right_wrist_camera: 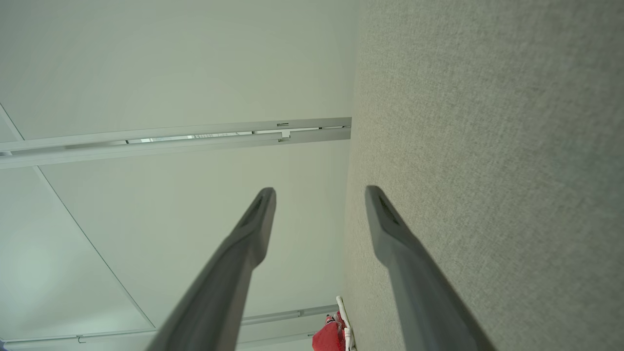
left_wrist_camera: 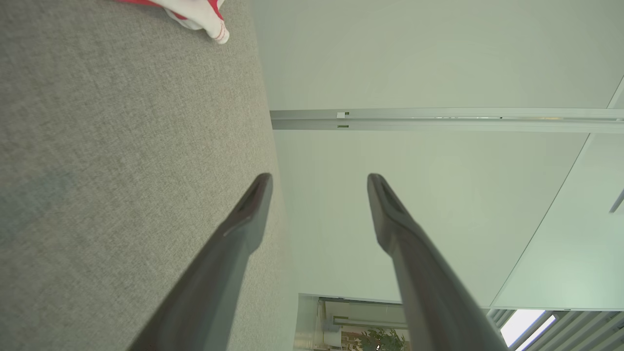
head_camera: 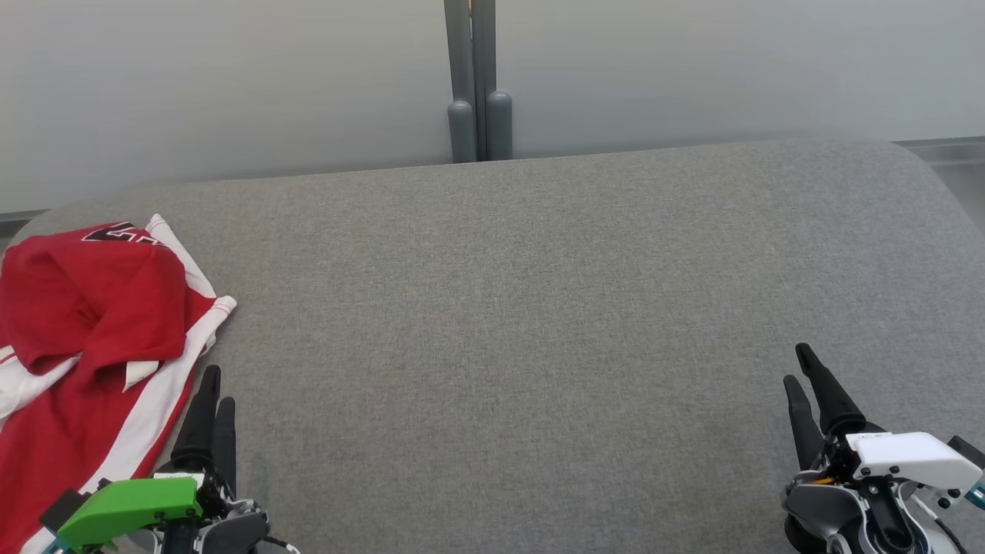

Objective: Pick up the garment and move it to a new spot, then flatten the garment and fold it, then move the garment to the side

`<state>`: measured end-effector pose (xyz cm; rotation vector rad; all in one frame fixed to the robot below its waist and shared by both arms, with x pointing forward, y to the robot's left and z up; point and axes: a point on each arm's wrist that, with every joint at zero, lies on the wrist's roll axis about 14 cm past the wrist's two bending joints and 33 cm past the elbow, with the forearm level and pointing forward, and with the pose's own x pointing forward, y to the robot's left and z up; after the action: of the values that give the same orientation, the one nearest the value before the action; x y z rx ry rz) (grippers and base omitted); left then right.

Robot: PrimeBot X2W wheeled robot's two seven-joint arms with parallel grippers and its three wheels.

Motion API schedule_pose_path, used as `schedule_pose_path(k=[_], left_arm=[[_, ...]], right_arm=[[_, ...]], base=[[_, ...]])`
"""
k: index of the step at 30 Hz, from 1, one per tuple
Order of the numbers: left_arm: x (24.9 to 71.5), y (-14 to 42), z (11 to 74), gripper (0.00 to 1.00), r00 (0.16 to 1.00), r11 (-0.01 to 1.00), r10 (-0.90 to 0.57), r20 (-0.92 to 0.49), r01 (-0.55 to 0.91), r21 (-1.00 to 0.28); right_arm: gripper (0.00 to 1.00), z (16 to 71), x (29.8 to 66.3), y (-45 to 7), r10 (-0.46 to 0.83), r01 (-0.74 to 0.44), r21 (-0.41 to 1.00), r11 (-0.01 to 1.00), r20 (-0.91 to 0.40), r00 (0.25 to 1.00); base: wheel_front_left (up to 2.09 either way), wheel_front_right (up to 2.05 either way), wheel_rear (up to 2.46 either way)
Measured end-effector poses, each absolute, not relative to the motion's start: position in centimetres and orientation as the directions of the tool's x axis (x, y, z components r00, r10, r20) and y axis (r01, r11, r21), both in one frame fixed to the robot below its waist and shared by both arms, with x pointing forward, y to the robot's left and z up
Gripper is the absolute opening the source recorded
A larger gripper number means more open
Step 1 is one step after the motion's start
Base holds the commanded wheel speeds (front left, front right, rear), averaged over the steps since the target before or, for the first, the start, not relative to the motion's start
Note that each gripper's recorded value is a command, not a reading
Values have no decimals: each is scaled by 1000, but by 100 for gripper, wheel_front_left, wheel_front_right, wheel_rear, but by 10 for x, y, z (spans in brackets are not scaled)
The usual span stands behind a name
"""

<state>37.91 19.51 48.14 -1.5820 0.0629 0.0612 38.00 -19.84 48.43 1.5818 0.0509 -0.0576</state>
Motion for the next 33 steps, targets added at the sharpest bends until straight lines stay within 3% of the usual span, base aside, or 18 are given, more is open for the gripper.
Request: schedule_pose_path(k=[8,16,33], left_arm=[[380,191,486,100,998,-2,6,-64,-64,-998],[379,186,485,100,998,80,1,-69,-69,-994],[376,182,483,100,997,441,-4,-72,-63,-895]], right_arm=[[100,485,380,-196,-13,70,997,44,-69,998],[100,491,380,-196,-22,56,976,209,-52,998],[100,508,379,-191,4,-4,769,639,2,1000]], base=[[0,0,0],[0,0,0],[0,0,0]])
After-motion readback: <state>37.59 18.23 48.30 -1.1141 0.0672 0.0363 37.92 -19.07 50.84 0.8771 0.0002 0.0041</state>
